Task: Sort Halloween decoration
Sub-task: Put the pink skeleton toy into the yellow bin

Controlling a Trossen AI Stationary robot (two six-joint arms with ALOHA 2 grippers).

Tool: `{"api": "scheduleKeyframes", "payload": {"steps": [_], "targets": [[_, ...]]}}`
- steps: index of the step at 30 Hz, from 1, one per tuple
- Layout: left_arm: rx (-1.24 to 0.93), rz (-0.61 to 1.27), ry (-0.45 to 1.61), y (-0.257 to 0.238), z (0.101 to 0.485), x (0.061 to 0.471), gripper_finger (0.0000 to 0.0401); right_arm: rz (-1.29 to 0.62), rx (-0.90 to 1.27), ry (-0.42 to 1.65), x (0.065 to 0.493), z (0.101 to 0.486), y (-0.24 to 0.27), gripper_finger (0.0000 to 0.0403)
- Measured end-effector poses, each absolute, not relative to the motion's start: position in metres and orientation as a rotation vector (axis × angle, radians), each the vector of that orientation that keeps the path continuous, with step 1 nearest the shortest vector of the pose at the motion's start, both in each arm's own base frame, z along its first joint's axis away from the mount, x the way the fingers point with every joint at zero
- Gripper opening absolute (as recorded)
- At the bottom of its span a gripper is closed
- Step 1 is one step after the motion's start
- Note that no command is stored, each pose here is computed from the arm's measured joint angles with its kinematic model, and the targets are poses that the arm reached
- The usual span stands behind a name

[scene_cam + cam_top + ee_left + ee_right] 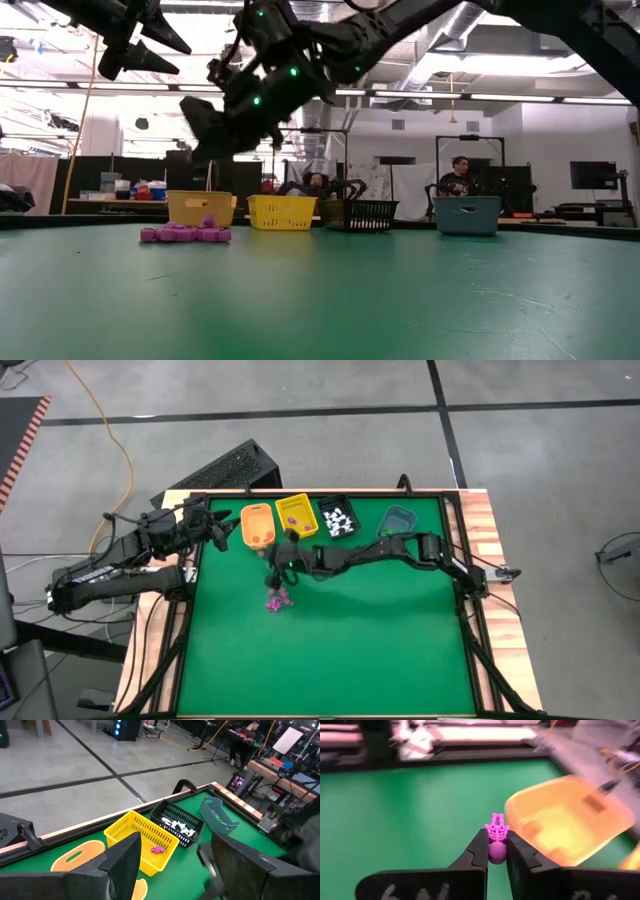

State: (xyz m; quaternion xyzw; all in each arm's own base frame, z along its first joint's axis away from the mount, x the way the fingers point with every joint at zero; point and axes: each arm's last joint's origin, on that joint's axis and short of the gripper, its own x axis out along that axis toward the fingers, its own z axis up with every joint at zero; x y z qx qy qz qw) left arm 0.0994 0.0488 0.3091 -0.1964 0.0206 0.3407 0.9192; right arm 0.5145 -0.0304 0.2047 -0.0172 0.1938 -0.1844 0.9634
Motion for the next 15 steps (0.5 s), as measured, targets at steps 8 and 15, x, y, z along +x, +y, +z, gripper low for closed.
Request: {"api": "scheduleKeyframes", "payload": {"steps": [8,15], "targets": [[-0.427,0.706,0.032,0.049,0.309,0.099,0.0231,-0.486,-0.062,0.416,0.509,0.240,-0.095,0.0049],[-0.432,0.707,0.048,0.049,0.308,0.099,0.0232,-0.445,0.002,0.424,0.474,0.269,-0.150,0.0049]]}}
